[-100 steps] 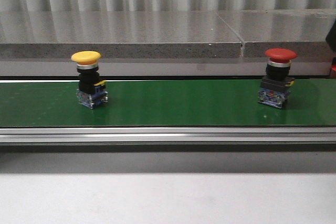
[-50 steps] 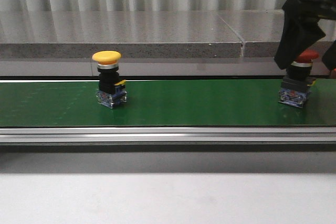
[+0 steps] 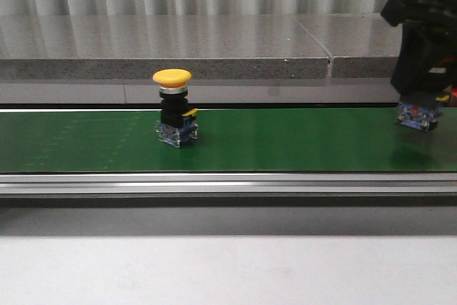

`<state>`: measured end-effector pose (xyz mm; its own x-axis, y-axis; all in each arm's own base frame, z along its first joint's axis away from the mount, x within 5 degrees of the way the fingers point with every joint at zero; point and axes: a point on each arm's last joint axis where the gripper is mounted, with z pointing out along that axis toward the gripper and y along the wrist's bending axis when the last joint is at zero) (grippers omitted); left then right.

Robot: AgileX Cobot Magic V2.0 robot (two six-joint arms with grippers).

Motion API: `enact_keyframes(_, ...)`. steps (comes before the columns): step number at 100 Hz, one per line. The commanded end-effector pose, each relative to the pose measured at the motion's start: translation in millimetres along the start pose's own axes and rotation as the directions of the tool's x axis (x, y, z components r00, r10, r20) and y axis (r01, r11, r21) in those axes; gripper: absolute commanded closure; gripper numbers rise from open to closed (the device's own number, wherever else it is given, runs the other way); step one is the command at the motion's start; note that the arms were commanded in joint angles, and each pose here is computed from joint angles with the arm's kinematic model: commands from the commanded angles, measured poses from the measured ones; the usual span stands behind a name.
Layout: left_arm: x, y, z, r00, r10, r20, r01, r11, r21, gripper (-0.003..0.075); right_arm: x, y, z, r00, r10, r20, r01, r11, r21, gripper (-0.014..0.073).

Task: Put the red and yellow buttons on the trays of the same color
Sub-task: 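Grasp the red button with the right gripper and lift it, then lower the red button into the red tray and open the right gripper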

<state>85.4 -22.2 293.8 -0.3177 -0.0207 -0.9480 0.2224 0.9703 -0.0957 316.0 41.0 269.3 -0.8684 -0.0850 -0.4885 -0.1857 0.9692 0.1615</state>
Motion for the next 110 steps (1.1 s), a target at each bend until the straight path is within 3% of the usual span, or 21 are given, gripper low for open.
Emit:
enact_keyframes(1, -13.9, -0.7, -2.3, 0.996, -0.012, 0.086, 0.012, 1.0, 0.002, 0.074, -19.9, -12.4, -31.2, 0.992, 0.017, 0.122, -0.021, 0.999, 0.029, 0.0619)
enact_keyframes(17, -13.9, -0.7, -2.3, 0.996, -0.012, 0.086, 0.012, 1.0, 0.002, 0.074, -32.1, -63.1, -57.5, 0.962, 0.138, 0.237, -0.168, 0.98, 0.111, 0.0619)
enact_keyframes(31, -13.9, -0.7, -2.3, 0.996, -0.012, 0.086, 0.012, 1.0, 0.002, 0.074, -35.0, -115.6, -73.4, 0.894, 0.269, 0.358, -0.346, 0.922, 0.172, 0.0619)
enact_keyframes(53, -13.9, -0.7, -2.3, 0.996, -0.012, 0.086, 0.012, 1.0, 0.002, 0.074, -27.0, -174.4, -73.5, 0.834, 0.367, 0.412, -0.484, 0.845, 0.226, 0.0619)
enact_keyframes(74, -13.9, -0.7, -2.3, 0.996, -0.012, 0.086, 0.012, 1.0, 0.002, 0.074, -19.2, -206.9, -48.3, 0.813, 0.413, 0.41, -0.536, 0.806, 0.251, 0.0619)
enact_keyframes(110, -13.9, -0.7, -2.3, 0.996, -0.012, 0.086, 0.012, 1.0, 0.002, 0.074, -23.2, -234.6, -6.1, 0.813, 0.436, 0.387, -0.55, 0.793, 0.262, 0.0619)
